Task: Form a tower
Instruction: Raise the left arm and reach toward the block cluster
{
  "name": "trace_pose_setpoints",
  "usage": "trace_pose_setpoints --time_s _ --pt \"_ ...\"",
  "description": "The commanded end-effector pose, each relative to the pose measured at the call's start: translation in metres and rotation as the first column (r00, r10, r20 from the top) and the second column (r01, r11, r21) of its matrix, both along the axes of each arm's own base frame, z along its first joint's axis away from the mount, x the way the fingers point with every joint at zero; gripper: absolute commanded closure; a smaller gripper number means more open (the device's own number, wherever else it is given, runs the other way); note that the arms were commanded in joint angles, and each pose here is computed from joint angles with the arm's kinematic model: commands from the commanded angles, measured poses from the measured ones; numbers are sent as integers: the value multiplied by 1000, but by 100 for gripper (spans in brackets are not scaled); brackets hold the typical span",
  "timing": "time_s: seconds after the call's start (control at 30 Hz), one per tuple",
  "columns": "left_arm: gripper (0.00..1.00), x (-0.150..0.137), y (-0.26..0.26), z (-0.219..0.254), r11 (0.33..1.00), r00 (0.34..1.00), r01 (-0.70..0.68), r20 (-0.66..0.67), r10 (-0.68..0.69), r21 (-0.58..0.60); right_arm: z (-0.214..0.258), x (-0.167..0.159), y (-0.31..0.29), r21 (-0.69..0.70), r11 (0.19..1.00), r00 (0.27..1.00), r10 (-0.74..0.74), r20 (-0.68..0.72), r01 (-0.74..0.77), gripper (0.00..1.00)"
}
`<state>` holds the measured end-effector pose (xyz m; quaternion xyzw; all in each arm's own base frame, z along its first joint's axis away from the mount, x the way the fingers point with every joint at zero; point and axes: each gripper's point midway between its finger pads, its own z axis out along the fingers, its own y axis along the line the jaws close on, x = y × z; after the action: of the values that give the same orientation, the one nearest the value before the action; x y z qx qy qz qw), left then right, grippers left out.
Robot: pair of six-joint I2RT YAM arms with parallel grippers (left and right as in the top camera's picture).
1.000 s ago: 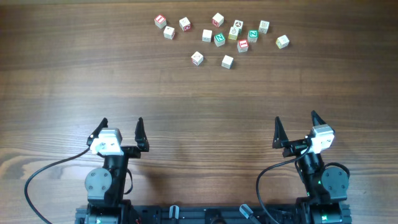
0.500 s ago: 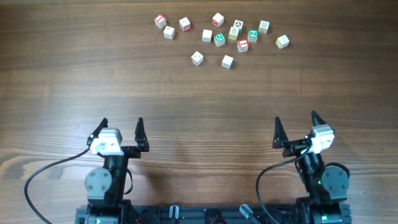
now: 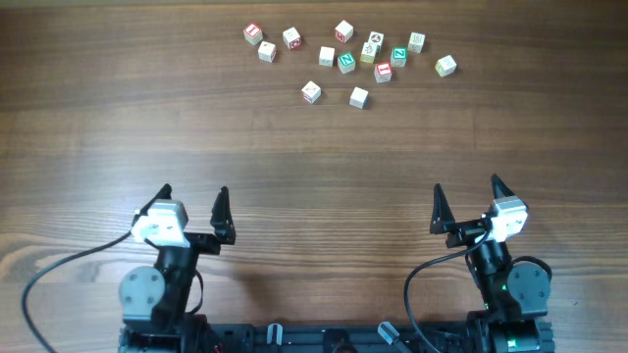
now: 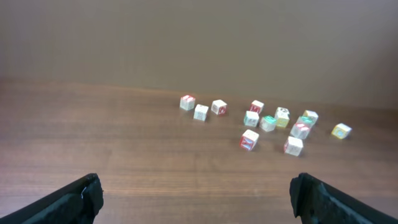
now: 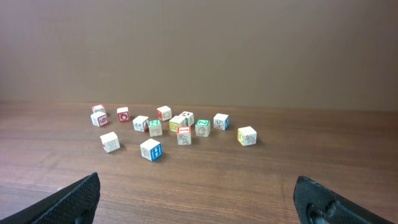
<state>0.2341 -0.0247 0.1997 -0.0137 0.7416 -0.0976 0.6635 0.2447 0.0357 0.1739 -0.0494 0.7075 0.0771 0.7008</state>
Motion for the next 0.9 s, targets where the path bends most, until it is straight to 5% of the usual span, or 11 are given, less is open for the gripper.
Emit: trace_pose_setpoints --time_s 0.0,0.17,0.37,0.67,0.87 --pt "0 -3 -12 46 998 998 68 2 -68 -16 3 -1 3 -12 1000 1000 15 17 -15 0" --pt "0 16 -42 100 969 966 215 -122 -230 -123 3 -1 3 -12 1000 1000 15 17 -15 0" --pt "0 12 -104 110 789 757 532 -245 -605 -307 3 -1 3 -12 1000 1000 15 17 -15 0" --pt "0 45 -105 61 793 695 465 -393 -602 -393 3 -1 3 -11 1000 1000 15 16 -15 0" --pt "0 66 -106 78 795 735 499 -317 -600 -345 3 -1 3 -12 1000 1000 15 16 -14 0"
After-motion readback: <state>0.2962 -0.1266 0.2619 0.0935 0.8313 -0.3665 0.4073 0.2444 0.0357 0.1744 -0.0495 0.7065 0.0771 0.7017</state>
